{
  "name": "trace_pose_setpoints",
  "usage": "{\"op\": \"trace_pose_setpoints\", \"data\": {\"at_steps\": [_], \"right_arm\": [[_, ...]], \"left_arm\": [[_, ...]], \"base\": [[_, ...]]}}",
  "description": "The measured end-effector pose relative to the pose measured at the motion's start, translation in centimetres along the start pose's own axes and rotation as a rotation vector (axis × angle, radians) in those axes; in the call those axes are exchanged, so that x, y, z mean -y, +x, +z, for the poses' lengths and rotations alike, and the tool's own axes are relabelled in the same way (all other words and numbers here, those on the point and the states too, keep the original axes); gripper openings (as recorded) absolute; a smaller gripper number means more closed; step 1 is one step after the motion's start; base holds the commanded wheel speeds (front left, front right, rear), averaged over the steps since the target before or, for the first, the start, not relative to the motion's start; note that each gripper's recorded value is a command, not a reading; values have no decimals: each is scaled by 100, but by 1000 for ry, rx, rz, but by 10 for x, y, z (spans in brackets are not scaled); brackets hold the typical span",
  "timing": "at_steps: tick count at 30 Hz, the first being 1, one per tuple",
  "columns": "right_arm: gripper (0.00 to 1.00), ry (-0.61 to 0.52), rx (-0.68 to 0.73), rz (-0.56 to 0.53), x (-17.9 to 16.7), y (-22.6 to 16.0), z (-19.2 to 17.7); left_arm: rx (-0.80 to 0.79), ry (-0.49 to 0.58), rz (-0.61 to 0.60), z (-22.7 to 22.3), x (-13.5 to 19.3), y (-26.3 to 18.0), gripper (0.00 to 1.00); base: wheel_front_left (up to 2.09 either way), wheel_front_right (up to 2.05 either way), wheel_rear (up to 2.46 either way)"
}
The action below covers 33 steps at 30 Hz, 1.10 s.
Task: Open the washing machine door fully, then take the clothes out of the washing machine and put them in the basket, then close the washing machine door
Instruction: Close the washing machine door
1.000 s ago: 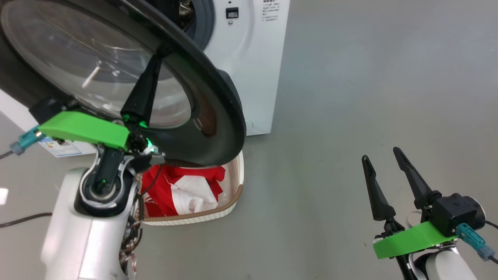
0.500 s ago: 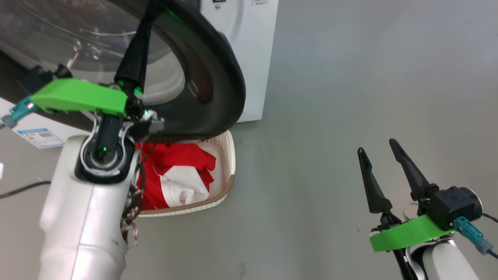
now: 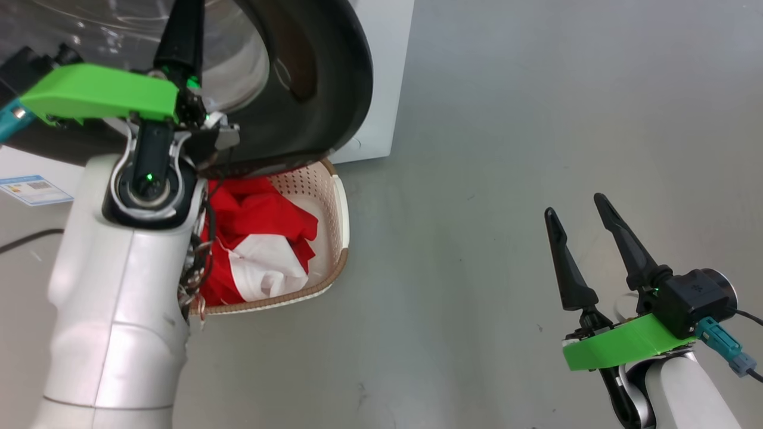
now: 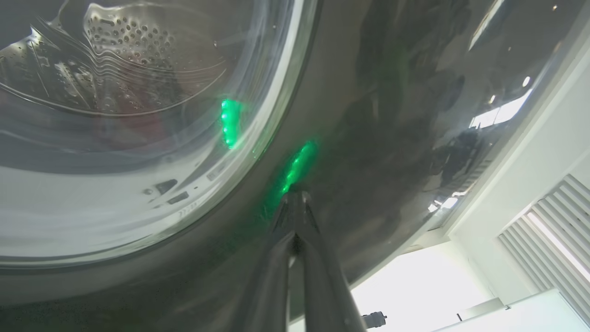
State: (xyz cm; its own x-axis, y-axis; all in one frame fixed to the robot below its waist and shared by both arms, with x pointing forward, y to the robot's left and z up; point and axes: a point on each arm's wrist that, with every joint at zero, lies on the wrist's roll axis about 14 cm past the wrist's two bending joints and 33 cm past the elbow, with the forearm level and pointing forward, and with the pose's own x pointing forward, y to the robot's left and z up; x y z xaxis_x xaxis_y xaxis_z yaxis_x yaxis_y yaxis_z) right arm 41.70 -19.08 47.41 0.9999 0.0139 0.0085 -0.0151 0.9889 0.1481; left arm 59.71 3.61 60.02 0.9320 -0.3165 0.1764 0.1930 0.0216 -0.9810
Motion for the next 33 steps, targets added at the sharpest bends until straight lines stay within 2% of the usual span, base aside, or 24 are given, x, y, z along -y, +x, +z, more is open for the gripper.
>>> {"op": "trace_pose_setpoints", "data": {"at_steps": [18, 29, 30, 31, 32, 33], "right_arm": [[100, -4, -11, -2, 2, 6, -5], [100, -1, 8, 4, 0, 6, 2], [100, 0, 11, 7, -2, 6, 3], [100, 1, 14, 11, -3, 6, 4], [100, 2, 17, 15, -4, 6, 5], [100, 4, 20, 19, -6, 6, 6]], "left_arm": [[5, -2, 4, 1, -9, 17, 0], [11, 29, -8, 2, 1, 8, 0], [10, 39, -5, 2, 0, 4, 9], [8, 57, 0, 2, -1, 1, 32], [9, 74, 1, 2, -1, -3, 100], [8, 88, 0, 2, 0, -6, 100]], "base": [[0, 0, 0], [0, 0, 0], [0, 0, 0], [0, 0, 0], [0, 0, 0], [0, 0, 0]]}}
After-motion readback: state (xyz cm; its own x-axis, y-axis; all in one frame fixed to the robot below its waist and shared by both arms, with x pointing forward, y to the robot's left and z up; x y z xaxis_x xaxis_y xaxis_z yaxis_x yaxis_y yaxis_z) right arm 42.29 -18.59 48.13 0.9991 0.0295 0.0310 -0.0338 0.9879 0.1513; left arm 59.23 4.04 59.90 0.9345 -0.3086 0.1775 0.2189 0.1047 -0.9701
